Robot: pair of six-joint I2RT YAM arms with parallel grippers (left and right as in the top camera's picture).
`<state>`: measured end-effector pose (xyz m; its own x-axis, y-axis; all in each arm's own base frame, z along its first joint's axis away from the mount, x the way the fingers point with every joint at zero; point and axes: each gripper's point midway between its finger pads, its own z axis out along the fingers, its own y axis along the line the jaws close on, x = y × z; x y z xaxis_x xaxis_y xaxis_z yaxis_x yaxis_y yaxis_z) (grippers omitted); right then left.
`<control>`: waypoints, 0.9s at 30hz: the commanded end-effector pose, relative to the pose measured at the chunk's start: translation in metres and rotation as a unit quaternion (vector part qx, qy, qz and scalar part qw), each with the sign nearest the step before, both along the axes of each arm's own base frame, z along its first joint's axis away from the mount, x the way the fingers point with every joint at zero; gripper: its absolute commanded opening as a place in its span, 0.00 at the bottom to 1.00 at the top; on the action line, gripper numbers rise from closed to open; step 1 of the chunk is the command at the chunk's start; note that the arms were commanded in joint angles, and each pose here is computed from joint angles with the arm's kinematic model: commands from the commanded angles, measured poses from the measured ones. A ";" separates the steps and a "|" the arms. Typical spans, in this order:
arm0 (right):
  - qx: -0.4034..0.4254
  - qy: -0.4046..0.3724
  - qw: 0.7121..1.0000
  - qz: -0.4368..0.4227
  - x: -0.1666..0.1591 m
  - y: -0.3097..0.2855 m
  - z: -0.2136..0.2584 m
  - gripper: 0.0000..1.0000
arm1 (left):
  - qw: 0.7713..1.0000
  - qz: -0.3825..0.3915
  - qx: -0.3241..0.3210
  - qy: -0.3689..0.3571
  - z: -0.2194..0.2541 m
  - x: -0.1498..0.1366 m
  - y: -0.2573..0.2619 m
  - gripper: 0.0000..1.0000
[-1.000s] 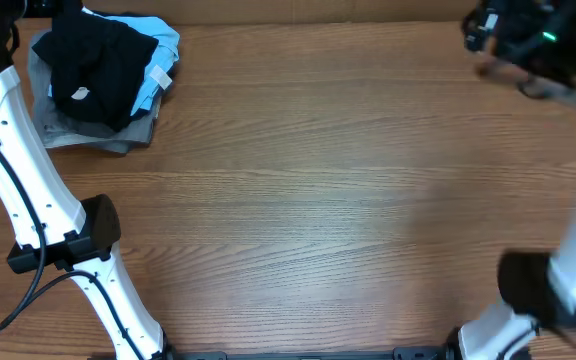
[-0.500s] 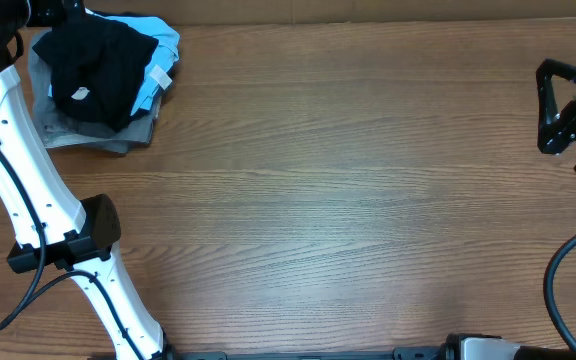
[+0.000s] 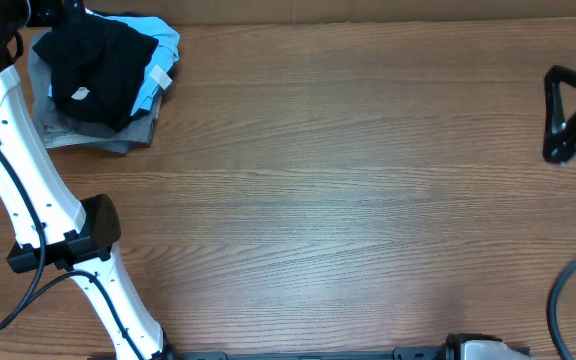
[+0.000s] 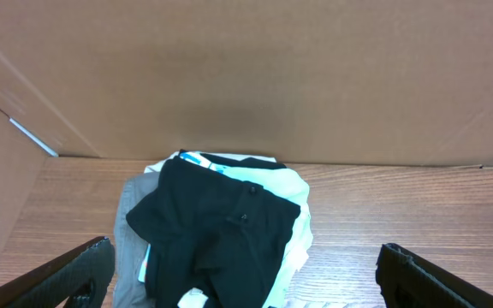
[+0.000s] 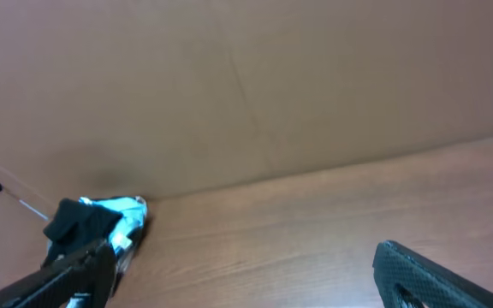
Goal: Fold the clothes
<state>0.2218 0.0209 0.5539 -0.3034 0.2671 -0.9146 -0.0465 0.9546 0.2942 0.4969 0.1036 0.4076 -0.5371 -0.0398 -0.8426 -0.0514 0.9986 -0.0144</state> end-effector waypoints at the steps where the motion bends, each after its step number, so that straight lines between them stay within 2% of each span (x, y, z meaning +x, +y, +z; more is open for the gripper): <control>1: -0.011 -0.026 0.999 -0.014 -0.020 -0.004 -0.001 1.00 | 1.000 -0.004 -0.003 -0.010 0.008 -0.004 -0.004 1.00; 8: -0.020 -0.077 0.995 -0.055 -0.019 -0.019 -0.056 1.00 | 1.000 -0.004 -0.003 -0.010 0.008 -0.004 -0.004 1.00; 12: -0.011 -0.108 0.992 -0.058 -0.014 -0.019 -0.112 1.00 | 1.000 -0.004 -0.003 -0.010 0.008 -0.004 -0.004 1.00; 18: 0.050 -0.151 0.985 -0.067 0.005 -0.020 -0.199 1.00 | 1.000 -0.004 -0.003 -0.010 0.008 -0.004 -0.004 1.00; 27: 0.065 -0.215 0.971 -0.078 0.031 -0.025 -0.283 1.00 | 1.000 -0.004 -0.003 -0.010 0.008 -0.004 -0.004 1.00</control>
<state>0.2517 -0.0008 0.2889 0.1392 0.3806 -0.9142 -0.0664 0.9247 0.3749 0.4969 0.1036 0.4076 -0.5371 -0.0398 -0.8426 -0.0514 0.9986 -0.0144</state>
